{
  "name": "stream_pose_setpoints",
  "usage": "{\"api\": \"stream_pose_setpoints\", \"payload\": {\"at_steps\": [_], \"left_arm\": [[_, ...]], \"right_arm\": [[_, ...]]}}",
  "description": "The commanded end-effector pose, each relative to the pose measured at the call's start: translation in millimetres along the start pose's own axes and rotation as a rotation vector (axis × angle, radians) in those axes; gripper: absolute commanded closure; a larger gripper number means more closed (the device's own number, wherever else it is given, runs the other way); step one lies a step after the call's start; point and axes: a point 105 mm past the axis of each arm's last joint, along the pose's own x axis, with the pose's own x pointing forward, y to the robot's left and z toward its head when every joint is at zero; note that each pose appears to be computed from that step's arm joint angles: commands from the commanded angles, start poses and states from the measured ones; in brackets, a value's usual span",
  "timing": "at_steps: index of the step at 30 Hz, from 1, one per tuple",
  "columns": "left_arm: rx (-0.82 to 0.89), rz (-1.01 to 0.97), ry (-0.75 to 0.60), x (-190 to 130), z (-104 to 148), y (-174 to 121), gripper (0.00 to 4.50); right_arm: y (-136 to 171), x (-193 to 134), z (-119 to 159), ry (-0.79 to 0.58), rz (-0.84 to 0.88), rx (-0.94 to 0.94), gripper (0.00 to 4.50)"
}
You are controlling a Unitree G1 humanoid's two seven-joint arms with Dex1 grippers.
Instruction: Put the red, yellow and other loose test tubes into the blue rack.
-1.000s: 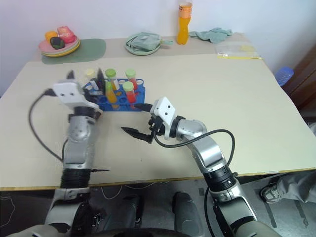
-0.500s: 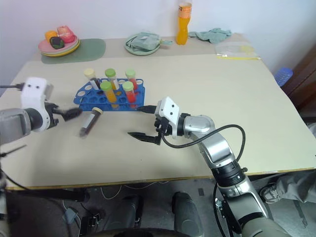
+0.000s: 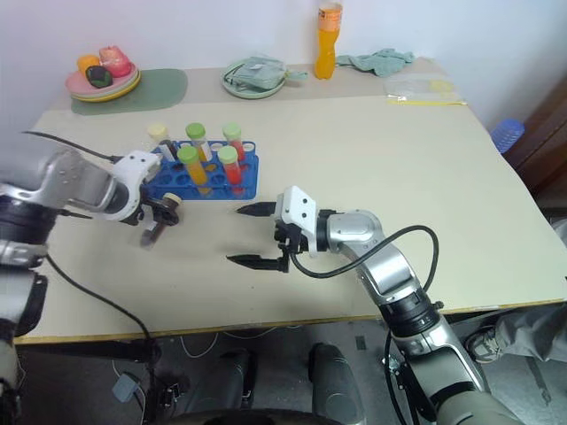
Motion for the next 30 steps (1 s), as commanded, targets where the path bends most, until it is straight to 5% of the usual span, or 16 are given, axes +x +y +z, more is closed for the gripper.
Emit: {"api": "stream_pose_setpoints", "payload": {"at_steps": [1, 6, 11, 15, 18, 25, 30], "left_arm": [[0.007, 0.037, 0.001, -3, 8, 8, 1.33], [0.024, 0.027, -0.031, -18, 7, 18, 3.74], [0.084, 0.012, -0.266, -64, 2, 38, 3.77], [0.173, 0.114, -0.716, -107, 15, 47, 3.77], [0.014, 0.158, -1.017, -123, 16, 45, 3.77], [-0.055, 0.653, -1.461, -109, 19, 15, 3.77], [-0.128, 0.666, -1.512, -71, 35, -1, 3.77]], "right_arm": [[4, 2, 13, -0.038, -0.006, -0.038, 0.00], [4, -1, 11, -0.034, -0.035, -0.031, 0.00], [5, -8, 9, -0.025, -0.065, -0.020, 0.00], [5, -9, 5, -0.027, -0.089, 0.008, 0.00], [-4, -6, 1, -0.044, -0.148, 0.057, 0.00], [-19, 14, -7, -0.077, -0.275, 0.133, 0.00], [-20, 21, -11, -0.085, -0.331, 0.185, 0.00]]}}
